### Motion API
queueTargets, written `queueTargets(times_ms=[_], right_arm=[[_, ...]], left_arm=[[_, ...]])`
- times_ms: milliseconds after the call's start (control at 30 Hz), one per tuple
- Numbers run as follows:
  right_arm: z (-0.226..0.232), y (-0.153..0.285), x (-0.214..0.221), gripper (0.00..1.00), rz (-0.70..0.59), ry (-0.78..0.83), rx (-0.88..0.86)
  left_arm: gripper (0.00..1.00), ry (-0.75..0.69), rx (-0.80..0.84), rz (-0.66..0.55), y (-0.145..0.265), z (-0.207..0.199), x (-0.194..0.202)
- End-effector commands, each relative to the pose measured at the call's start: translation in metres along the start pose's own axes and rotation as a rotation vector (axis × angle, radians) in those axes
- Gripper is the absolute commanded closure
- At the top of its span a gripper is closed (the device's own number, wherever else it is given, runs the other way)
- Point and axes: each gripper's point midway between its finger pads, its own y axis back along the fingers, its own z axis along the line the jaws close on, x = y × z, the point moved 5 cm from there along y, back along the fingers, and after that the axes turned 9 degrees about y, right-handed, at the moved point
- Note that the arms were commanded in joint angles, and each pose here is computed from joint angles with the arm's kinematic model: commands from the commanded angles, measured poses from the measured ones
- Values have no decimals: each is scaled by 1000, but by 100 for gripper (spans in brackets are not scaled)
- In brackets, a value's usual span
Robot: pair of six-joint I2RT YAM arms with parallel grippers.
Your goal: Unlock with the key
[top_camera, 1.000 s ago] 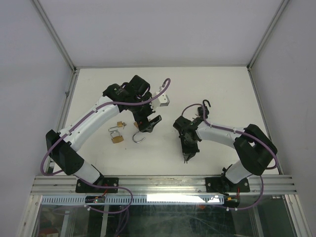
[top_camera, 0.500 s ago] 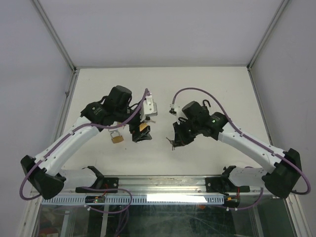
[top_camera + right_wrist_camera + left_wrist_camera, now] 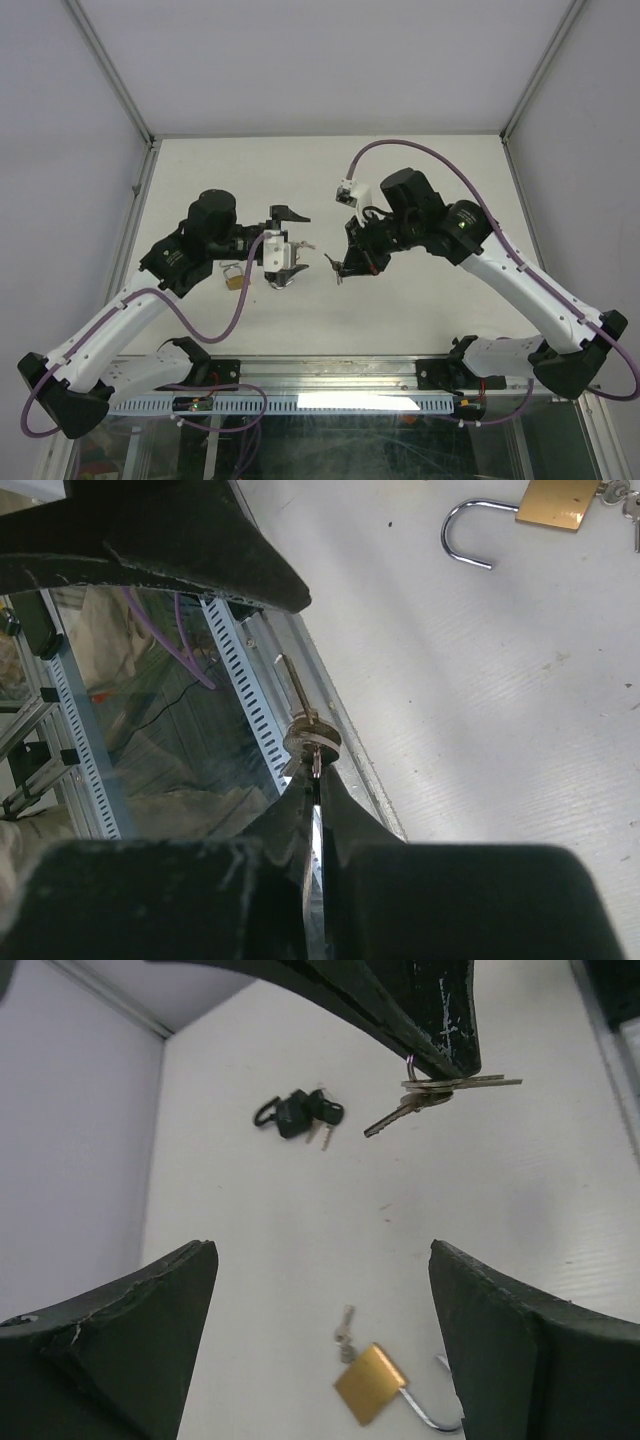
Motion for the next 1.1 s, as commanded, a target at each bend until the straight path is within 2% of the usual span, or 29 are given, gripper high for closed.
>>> queueTargets(times_ms=[0, 133, 200, 233, 300, 367, 467, 533, 600, 767, 900, 1067], right_arm=[[5, 3, -6, 100, 38, 21, -46], [3, 0, -8, 100, 53, 7, -38], [2, -2, -9, 100, 43, 7, -37], [2, -3, -10, 100, 41, 6, -33], [-1, -4, -11, 100, 39, 6, -19], [-2, -3, -11, 100, 35, 10, -5], [-5, -1, -11, 100, 31, 27, 25], [-8, 1, -11, 100, 34, 39, 54], [-12, 3, -10, 100, 33, 57, 85], [-21, 11, -16, 100, -10, 122, 184], [-24, 14, -24, 100, -45, 198, 202], [-23, 14, -25, 100, -42, 233, 183]], left_arm=[[12, -479, -144, -138, 17, 22, -36], [17, -829, -239, -156, 24, 24, -41], [16, -925, -220, -152, 22, 20, -37], [14, -916, -205, -161, 20, 17, -36], [8, -772, -162, -176, 17, 16, -35], [5, -506, -85, -135, 11, 13, -26], [7, -39, 16, -67, -3, 11, -11], [10, 163, 97, -86, -3, 4, -9], [10, 307, 178, -139, 2, -3, -11], [10, 509, 243, -214, 4, -4, -20], [17, 613, 298, -266, 1, 3, -36], [14, 547, 252, -289, 2, 1, -33]])
